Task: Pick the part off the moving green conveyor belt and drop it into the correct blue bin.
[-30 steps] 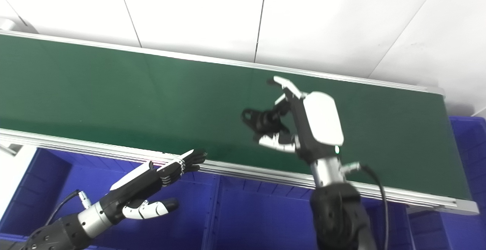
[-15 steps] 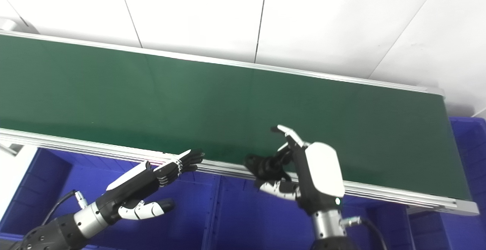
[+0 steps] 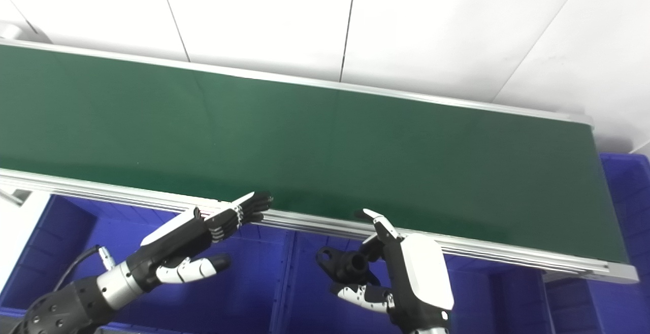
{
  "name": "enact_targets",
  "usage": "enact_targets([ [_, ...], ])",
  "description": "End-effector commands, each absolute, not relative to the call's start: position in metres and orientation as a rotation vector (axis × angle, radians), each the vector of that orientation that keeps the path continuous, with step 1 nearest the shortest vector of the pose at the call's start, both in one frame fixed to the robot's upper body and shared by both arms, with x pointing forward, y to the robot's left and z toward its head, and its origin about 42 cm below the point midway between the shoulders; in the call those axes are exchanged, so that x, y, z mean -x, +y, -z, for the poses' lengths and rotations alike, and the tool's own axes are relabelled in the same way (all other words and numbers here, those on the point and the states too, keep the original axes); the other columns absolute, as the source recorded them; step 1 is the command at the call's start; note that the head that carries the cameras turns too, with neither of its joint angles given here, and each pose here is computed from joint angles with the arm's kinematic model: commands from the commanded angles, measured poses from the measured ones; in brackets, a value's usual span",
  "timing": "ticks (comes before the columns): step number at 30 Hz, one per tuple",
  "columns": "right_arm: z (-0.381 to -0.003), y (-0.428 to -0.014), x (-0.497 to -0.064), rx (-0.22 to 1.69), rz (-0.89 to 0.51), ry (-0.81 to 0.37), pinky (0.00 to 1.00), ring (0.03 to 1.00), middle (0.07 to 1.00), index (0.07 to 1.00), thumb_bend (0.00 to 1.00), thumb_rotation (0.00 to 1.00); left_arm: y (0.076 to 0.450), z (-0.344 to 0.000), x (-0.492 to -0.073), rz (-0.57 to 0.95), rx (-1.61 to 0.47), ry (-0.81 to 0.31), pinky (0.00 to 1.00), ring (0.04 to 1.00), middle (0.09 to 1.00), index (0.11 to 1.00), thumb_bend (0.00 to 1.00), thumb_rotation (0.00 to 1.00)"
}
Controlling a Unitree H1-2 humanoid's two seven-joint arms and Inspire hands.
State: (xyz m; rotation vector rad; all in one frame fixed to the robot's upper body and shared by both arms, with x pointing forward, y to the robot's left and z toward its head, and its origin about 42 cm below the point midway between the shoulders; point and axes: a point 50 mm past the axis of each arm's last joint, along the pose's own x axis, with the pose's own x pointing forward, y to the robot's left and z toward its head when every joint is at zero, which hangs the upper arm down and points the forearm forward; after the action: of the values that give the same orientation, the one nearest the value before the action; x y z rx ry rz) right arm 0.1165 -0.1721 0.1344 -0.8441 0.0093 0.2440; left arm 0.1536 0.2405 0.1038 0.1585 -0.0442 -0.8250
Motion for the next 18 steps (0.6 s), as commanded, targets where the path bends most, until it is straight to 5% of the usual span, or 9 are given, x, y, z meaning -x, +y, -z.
enact_targets([
  [1,-0.137,-0.169,-0.116,0.84,-0.245,-0.04,0.48,0.484,0.476,0.79,0.53,0.0,0.244,-0.118,-0.16,0.833,-0.162,-0.107,0.97,1.0,1.0,1.0,0.48,0.75],
  [18,-0.108,-0.164,-0.127,0.875,-0.285,0.024,0.46,0.462,0.484,0.782,0.54,0.0,0.248,-0.123,-0.164,0.836,-0.16,-0.108,0.97,1.0,1.0,1.0,0.5,0.74],
])
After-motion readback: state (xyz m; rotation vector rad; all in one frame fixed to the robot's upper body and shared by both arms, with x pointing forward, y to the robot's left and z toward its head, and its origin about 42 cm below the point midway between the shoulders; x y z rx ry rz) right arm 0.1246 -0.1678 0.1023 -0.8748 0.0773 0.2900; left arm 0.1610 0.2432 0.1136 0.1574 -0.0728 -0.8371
